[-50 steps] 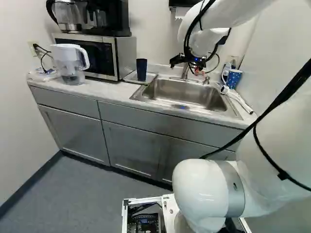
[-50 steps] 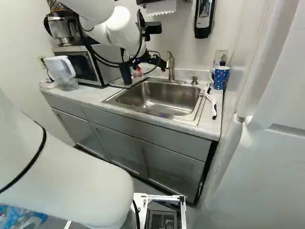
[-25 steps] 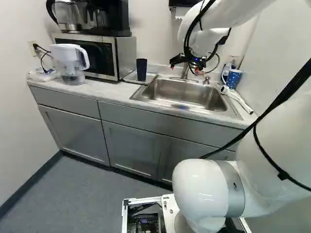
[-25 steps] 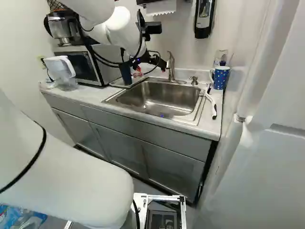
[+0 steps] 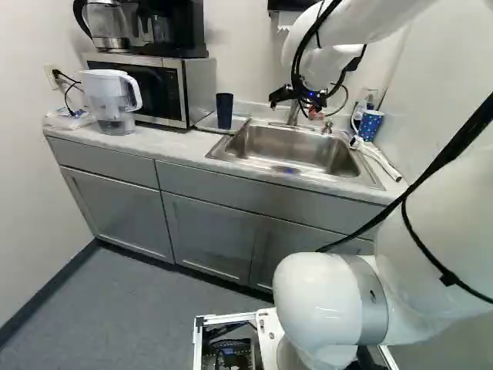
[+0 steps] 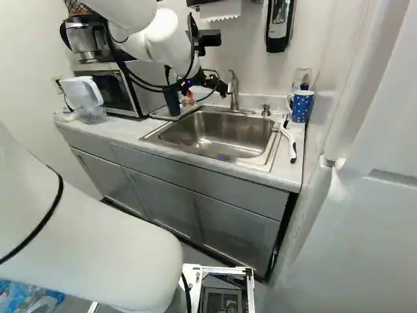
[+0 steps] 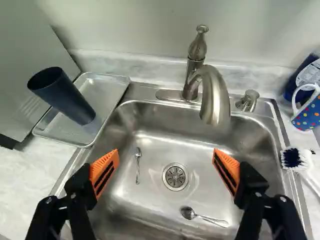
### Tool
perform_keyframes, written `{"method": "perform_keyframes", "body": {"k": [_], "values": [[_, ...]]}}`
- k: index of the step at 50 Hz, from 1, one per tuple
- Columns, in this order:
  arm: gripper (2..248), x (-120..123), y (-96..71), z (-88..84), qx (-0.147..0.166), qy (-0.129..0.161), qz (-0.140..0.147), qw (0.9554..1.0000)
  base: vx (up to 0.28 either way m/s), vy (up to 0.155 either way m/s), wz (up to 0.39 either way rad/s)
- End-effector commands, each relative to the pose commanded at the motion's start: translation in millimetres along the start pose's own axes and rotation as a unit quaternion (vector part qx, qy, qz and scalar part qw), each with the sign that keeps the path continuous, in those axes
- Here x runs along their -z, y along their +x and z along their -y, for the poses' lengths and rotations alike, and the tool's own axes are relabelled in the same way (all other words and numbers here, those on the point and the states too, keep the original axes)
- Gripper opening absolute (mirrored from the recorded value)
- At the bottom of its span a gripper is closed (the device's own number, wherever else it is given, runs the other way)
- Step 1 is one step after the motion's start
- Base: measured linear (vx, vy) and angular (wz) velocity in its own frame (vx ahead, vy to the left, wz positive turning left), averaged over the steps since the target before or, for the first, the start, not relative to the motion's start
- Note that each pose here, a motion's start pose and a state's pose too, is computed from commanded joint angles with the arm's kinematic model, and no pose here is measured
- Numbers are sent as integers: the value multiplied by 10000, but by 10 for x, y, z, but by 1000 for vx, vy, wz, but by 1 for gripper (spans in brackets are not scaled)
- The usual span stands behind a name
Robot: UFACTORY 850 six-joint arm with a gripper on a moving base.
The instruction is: Rinse the cup and place it in the tray
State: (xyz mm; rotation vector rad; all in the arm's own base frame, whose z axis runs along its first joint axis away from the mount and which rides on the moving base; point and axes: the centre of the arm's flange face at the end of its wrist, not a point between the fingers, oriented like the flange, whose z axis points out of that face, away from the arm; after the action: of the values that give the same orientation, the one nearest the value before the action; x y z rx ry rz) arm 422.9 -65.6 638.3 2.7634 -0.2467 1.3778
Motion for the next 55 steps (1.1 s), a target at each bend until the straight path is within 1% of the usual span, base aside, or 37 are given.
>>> {"method": "perform_keyframes", "body": {"k": [24,55], "values": [[247,0,0,0,0,0,0,10000,-46,0,3],[247,0,0,0,0,0,0,10000,-118,25,0]]}}
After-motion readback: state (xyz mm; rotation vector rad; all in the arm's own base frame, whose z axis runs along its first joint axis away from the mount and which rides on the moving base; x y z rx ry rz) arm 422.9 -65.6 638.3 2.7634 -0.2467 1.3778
